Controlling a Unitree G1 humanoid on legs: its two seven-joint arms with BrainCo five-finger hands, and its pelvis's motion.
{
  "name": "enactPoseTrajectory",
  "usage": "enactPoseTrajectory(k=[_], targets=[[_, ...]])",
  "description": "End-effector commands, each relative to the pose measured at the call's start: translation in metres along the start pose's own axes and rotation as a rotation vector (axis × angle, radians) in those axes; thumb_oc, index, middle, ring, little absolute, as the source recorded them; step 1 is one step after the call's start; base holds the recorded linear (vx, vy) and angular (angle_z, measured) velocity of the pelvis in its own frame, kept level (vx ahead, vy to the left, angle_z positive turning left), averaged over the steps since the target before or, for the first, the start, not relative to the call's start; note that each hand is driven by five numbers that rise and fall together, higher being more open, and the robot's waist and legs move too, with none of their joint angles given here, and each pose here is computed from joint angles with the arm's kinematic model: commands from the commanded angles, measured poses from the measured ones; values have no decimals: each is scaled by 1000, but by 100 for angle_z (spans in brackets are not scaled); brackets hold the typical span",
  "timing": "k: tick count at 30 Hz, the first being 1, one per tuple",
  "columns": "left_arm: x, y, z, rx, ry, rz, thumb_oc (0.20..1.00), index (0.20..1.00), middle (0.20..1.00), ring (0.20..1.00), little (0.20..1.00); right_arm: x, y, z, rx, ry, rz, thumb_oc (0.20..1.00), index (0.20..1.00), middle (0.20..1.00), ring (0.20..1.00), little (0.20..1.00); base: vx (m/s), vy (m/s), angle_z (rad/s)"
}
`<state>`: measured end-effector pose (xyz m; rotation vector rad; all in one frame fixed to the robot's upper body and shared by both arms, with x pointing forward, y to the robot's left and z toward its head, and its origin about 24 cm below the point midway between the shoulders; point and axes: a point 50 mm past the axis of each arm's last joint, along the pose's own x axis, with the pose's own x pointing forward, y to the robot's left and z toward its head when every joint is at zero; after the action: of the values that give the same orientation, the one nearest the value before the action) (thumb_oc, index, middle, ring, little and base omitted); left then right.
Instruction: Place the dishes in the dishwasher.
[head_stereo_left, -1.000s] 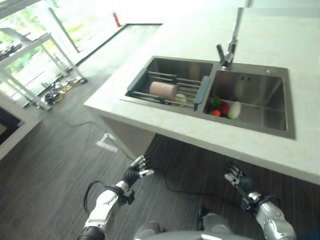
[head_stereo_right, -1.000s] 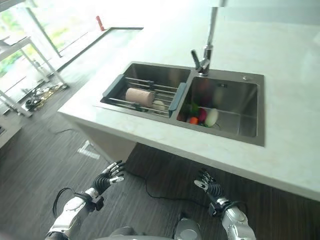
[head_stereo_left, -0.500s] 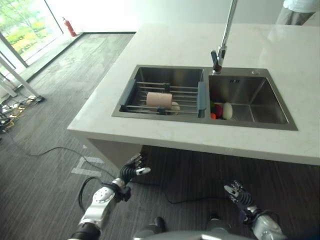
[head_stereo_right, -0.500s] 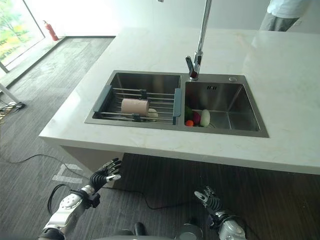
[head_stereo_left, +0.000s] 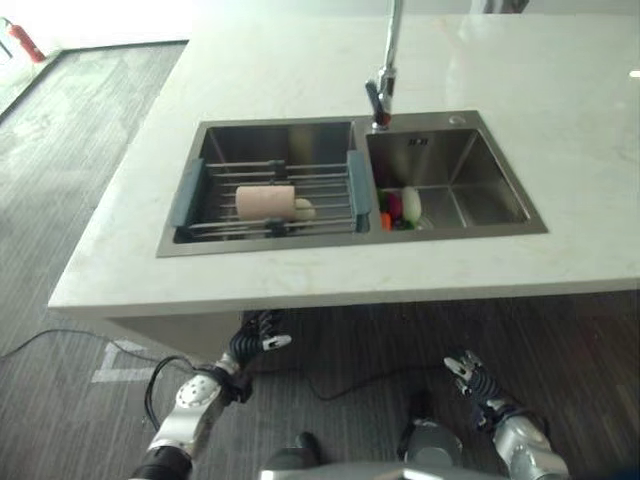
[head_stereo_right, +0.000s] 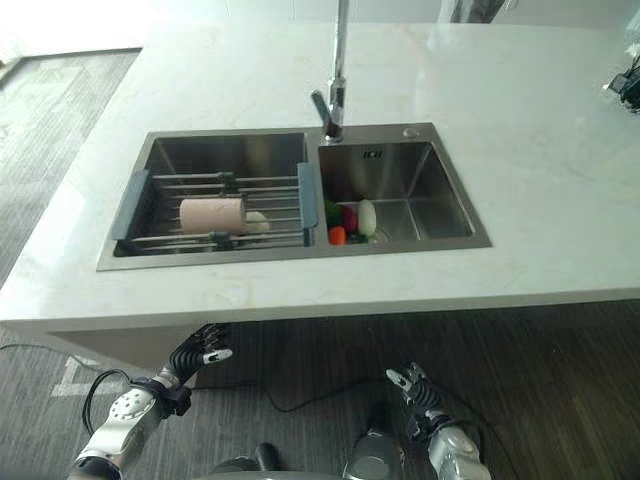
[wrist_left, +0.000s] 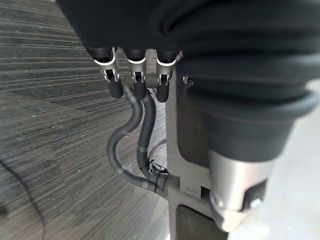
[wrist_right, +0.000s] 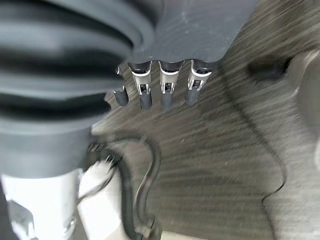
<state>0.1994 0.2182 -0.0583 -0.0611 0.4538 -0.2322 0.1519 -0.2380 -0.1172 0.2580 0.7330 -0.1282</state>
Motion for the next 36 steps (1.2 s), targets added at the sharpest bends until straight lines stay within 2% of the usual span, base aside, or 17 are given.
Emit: enactPoseTrajectory(k=[1,8,14,20,26,32,33,36], targets=[[10,-2,27,38,-108,-26,1000,1000,1000,1000,1000,2,-9,9,-11,-27,-39,1000,1000,1000,1000,1000,153,-230,-5],[12,-9,13,-19,-64,-29,1000,1000,1000,1000,1000,-9,-29,1,-49,2,-48,1000,1000,1000,1000,1000,144,-237,9],[11,-14,-4,-7,1,-41,1000,1000,1000,1000,1000,-2,-31,17,-50,-41,-34,1000,1000,1000,1000,1000,105,124,-29],[14,-8,-27,-76,130,46,1000,1000,1000,1000,1000,1,-22,11,-1,-45,-32,1000,1000,1000,1000,1000,12,127,-18],[-17,12,-79,-237,309,245,1000,1000,1000,1000,1000,-3,-22,-3,7,-15,-42,1000,1000,1000,1000,1000,26,33,9],[-71,45,-120,-557,400,629,1000,1000,1000,1000,1000,-4,-27,2,26,-29,-70,1000,1000,1000,1000,1000,46,47,5],[-90,56,-128,-648,412,748,1000,1000,1000,1000,1000,-5,-33,5,18,-34,-86,1000,1000,1000,1000,1000,36,108,3],[-105,62,-135,-668,446,832,1000,1000,1000,1000,1000,-6,-38,6,12,-38,-97,1000,1000,1000,1000,1000,21,55,2]])
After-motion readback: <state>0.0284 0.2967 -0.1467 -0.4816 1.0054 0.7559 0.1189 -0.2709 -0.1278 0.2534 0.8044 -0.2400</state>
